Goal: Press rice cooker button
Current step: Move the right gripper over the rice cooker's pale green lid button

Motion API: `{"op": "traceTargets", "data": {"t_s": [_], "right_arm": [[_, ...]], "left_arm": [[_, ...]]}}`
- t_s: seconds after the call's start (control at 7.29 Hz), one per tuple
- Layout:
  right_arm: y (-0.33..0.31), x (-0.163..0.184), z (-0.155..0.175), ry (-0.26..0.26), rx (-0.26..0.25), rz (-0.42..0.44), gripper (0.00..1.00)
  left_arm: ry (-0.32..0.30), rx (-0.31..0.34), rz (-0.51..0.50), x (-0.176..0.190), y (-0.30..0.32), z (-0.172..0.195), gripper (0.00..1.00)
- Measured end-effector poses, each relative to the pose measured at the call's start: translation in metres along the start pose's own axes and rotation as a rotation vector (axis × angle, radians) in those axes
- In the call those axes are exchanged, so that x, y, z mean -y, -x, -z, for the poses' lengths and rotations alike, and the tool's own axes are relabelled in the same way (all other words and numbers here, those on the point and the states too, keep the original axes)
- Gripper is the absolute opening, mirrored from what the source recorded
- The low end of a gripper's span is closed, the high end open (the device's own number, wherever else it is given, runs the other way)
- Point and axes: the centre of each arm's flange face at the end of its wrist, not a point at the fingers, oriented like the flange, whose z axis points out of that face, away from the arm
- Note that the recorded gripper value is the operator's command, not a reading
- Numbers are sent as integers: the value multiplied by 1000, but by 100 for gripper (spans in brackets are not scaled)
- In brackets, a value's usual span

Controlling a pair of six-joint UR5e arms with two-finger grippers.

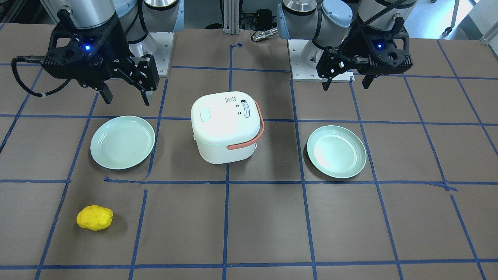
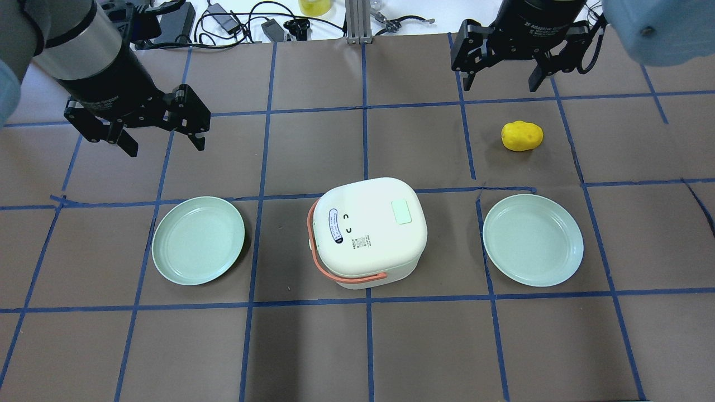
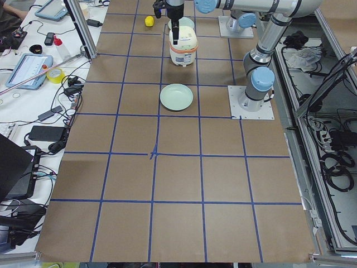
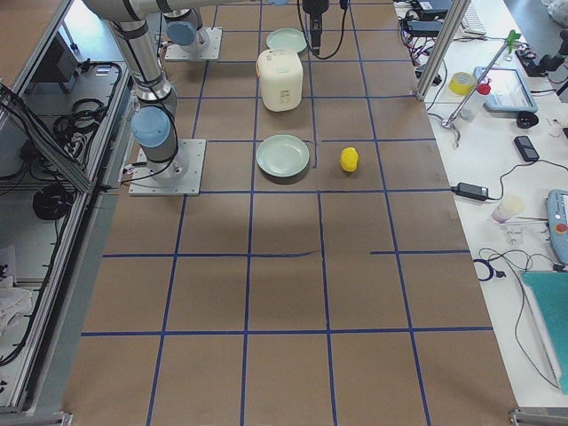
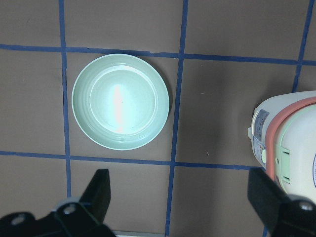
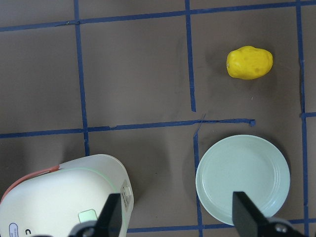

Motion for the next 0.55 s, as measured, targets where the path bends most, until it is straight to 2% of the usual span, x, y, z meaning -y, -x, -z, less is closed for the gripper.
{"op": "traceTargets", "data": {"t_s": [0.27,0.55], "right_arm": [[7,-6,-5,33,8,1,0],[34,-24,-25,86,3,10,0]], "left_arm": [[0,0,0,0,0,0,100],[0,0,0,0,0,0,100]]}}
